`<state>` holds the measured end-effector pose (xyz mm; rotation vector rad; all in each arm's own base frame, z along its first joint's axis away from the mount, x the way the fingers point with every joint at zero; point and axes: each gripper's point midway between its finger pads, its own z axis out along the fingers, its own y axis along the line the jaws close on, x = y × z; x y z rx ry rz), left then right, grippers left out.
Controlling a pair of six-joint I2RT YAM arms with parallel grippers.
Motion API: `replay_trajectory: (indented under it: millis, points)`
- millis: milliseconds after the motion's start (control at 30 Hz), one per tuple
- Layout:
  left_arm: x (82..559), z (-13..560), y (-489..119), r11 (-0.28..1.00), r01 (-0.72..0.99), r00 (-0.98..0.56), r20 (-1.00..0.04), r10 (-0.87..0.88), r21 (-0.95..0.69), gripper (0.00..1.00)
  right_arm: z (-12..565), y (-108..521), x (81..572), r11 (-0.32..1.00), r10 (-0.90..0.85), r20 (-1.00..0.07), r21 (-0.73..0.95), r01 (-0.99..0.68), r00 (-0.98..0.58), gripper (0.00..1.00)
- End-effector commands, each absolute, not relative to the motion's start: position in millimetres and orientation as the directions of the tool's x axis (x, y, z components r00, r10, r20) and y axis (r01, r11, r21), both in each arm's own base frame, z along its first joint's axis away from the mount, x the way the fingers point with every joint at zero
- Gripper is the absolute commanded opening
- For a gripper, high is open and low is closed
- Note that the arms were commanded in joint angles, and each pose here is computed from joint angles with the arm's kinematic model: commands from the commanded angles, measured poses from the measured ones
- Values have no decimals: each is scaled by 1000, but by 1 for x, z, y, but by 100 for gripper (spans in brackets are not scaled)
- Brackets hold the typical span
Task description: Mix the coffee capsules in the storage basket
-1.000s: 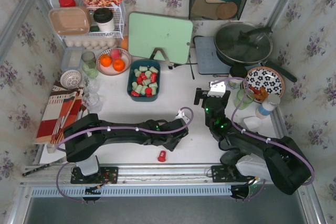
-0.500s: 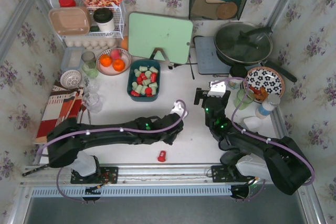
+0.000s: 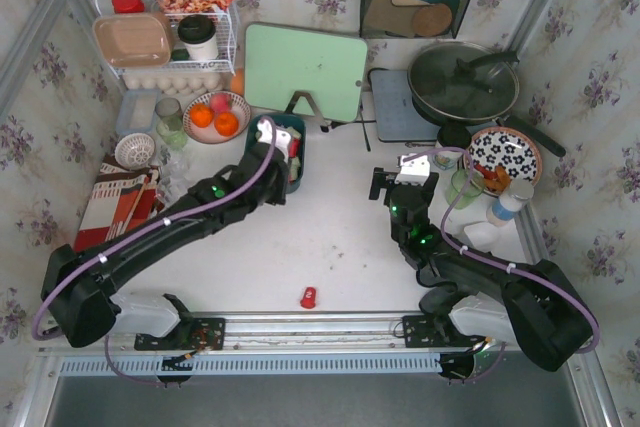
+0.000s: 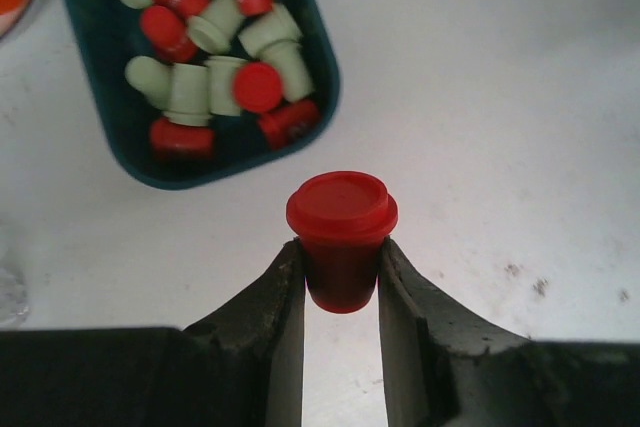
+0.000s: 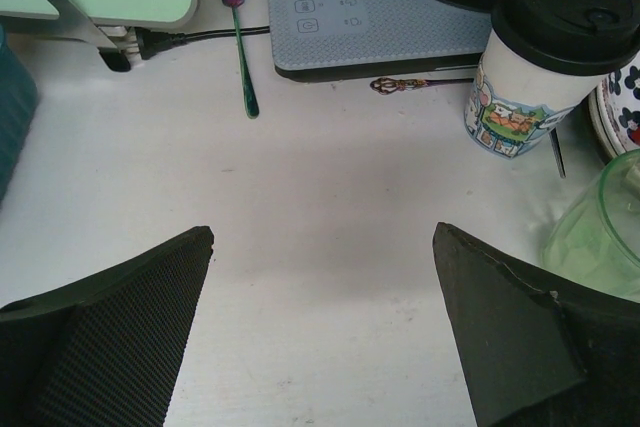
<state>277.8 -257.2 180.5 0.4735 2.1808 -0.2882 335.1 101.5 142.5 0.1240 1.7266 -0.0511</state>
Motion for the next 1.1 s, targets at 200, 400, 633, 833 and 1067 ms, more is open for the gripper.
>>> replay_trajectory:
  millis: [200, 400, 633, 833, 1067]
  points:
    - [331, 187, -221, 943, 317, -587, -802, 109, -105, 24, 152, 106, 340, 991, 82, -989, 68, 112, -127, 100]
    - [358, 147, -205, 961, 240, -690, -720, 71, -135, 24, 153, 106, 341, 992, 78, -988, 63, 112, -131, 100]
    - [388, 109, -189, 977, 165, -754, -655, 40, -131, 25, 151, 107, 342, 992, 75, -988, 61, 109, -137, 100]
    - [400, 88, -185, 986, 140, -785, -616, 55, -89, 35, 151, 108, 342, 992, 75, -987, 60, 107, -139, 100]
    - [400, 88, -176, 991, 112, -776, -630, 42, -72, 67, 151, 110, 342, 993, 76, -986, 62, 96, -146, 100]
